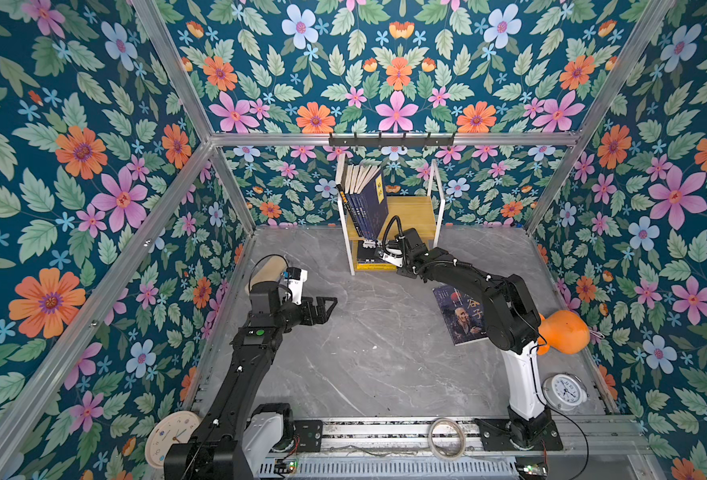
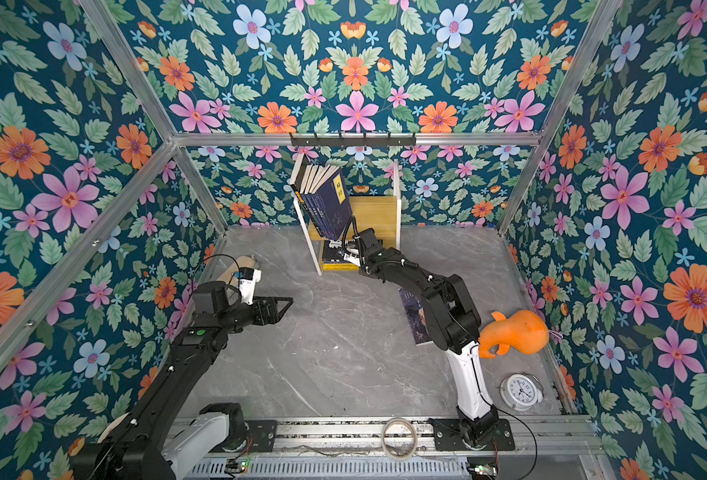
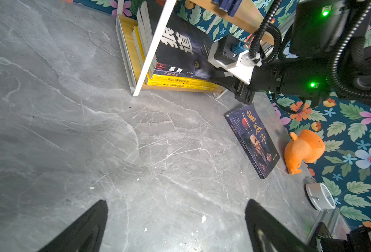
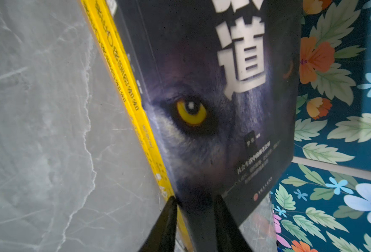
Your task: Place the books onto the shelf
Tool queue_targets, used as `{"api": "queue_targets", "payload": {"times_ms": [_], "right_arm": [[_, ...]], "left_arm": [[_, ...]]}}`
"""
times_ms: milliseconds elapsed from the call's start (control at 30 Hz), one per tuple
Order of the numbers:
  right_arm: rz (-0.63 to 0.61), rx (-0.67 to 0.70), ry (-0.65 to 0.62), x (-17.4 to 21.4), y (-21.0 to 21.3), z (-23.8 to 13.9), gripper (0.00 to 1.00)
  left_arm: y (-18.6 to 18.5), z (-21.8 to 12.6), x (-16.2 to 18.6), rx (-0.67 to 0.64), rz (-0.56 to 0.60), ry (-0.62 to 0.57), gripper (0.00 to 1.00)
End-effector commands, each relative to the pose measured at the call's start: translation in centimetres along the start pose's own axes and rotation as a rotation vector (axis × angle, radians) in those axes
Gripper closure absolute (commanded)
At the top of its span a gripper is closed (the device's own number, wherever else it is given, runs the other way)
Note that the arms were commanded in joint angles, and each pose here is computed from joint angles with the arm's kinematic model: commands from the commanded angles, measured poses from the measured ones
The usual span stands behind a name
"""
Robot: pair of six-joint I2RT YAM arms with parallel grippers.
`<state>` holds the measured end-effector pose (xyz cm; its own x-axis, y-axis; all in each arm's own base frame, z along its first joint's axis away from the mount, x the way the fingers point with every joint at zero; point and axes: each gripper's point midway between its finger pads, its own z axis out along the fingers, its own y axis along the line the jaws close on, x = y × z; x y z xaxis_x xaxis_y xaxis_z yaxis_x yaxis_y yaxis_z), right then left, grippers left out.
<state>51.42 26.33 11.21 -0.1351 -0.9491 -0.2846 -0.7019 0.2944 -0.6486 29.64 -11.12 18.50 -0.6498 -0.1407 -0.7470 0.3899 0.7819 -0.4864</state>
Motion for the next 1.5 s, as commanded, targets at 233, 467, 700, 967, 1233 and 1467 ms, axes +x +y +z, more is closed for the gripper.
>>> {"api": "queue_targets", "payload": {"times_ms": [233, 467, 700, 967, 1233, 1467], "right_arm": [[-0.007, 0.02, 0.0, 0.2, -0.7, 0.3, 0.74], [0.0, 0.021, -0.012, 0.0, -0.8, 0.1, 0.75], [0.019, 0.01, -0.031, -0.9, -0.8, -1.2, 0.72], [0.263, -0.081, -0.112, -1.9, 0.2, -8.5, 0.59], [0.605, -0.108, -0.143, 2.0, 2.6, -14.2, 0.43], [0.859, -0.104, -0.065, 8.3, 5.2, -16.4, 0.15]], "left_arm": [[-0.1, -0.1, -0.5, 0.009, 0.016, -0.019, 0.0], [-0.1, -0.1, -0.5, 0.01, 0.017, -0.021, 0.0], [0.0, -0.1, -0.6, 0.006, 0.015, -0.022, 0.0], [-0.1, -0.1, -0.7, 0.011, 0.017, -0.025, 0.0], [0.3, 0.2, -0.5, -0.002, 0.007, -0.012, 0.0], [1.5, 0.5, -0.4, -0.031, -0.015, 0.0, 0.0]]}}
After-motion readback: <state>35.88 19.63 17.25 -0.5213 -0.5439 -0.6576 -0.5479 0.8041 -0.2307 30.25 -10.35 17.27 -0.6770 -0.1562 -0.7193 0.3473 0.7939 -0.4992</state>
